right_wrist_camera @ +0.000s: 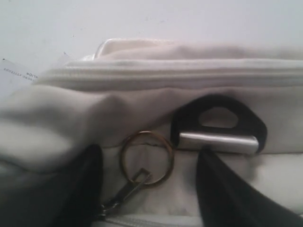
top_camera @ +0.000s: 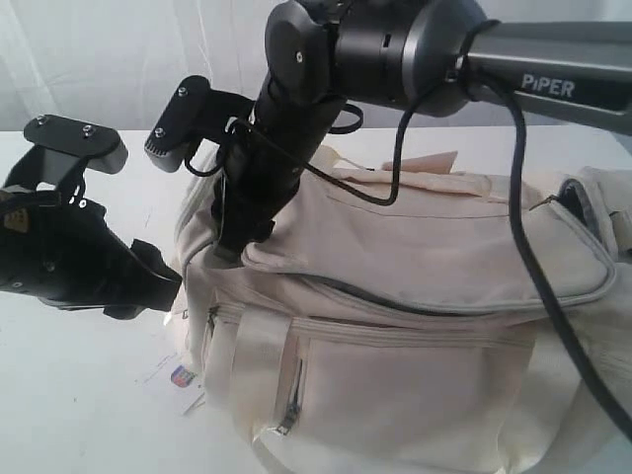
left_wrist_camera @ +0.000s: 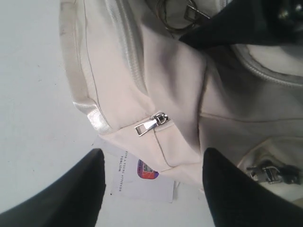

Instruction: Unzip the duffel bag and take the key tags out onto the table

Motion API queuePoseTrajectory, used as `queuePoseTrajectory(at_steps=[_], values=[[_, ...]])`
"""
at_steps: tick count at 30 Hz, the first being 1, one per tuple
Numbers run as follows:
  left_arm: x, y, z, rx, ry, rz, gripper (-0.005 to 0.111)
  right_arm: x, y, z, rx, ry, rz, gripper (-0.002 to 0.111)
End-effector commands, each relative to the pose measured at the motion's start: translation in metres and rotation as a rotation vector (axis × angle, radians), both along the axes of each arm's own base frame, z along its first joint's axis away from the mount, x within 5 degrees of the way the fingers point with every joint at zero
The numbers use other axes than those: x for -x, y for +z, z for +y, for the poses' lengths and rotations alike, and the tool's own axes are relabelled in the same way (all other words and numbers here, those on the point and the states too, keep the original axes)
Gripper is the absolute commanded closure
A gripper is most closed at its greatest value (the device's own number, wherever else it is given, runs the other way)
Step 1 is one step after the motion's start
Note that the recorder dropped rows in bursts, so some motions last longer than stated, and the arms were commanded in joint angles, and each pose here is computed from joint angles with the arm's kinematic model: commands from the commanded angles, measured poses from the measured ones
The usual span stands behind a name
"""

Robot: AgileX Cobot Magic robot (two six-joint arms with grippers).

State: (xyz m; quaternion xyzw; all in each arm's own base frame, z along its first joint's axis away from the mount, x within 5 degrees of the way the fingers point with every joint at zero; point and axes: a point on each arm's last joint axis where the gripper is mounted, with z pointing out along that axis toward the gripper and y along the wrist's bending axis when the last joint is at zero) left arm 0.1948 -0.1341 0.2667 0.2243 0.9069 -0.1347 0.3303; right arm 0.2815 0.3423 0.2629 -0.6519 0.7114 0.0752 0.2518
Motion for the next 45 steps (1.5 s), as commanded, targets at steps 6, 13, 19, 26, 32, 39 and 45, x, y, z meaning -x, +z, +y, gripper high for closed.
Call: queuePoseTrajectory(at_steps=[6, 13, 19, 26, 32, 39, 45], values=[[0.001, -0.002, 0.002, -0.003, 0.009, 0.009, 0.044, -0.001, -0.004, -0.001, 0.025, -0.005, 0.000, 0.108], [0.001, -0.002, 0.002, -0.003, 0.009, 0.009, 0.044, 0.000, 0.025, -0.012, 0.011, -0.040, -0.088, 0.108], [0.001, -0.002, 0.002, -0.003, 0.009, 0.009, 0.044, 0.003, 0.046, -0.017, -0.047, -0.064, -0.142, 0.108], [0.001, -0.002, 0.002, -0.003, 0.009, 0.009, 0.044, 0.000, 0.050, -0.018, -0.060, -0.094, -0.169, 0.108], [0.001, -0.002, 0.001, 0.015, 0.022, 0.021, 0.044, -0.012, 0.056, -0.021, -0.141, -0.173, -0.225, 0.108], [0.001, -0.002, 0.001, 0.030, 0.028, 0.029, 0.044, -0.025, 0.055, -0.024, -0.195, -0.224, -0.243, 0.108], [0.002, 0.001, 0.000, 0.054, 0.033, 0.016, 0.044, -0.039, 0.044, -0.024, -0.210, -0.243, -0.257, 0.108]])
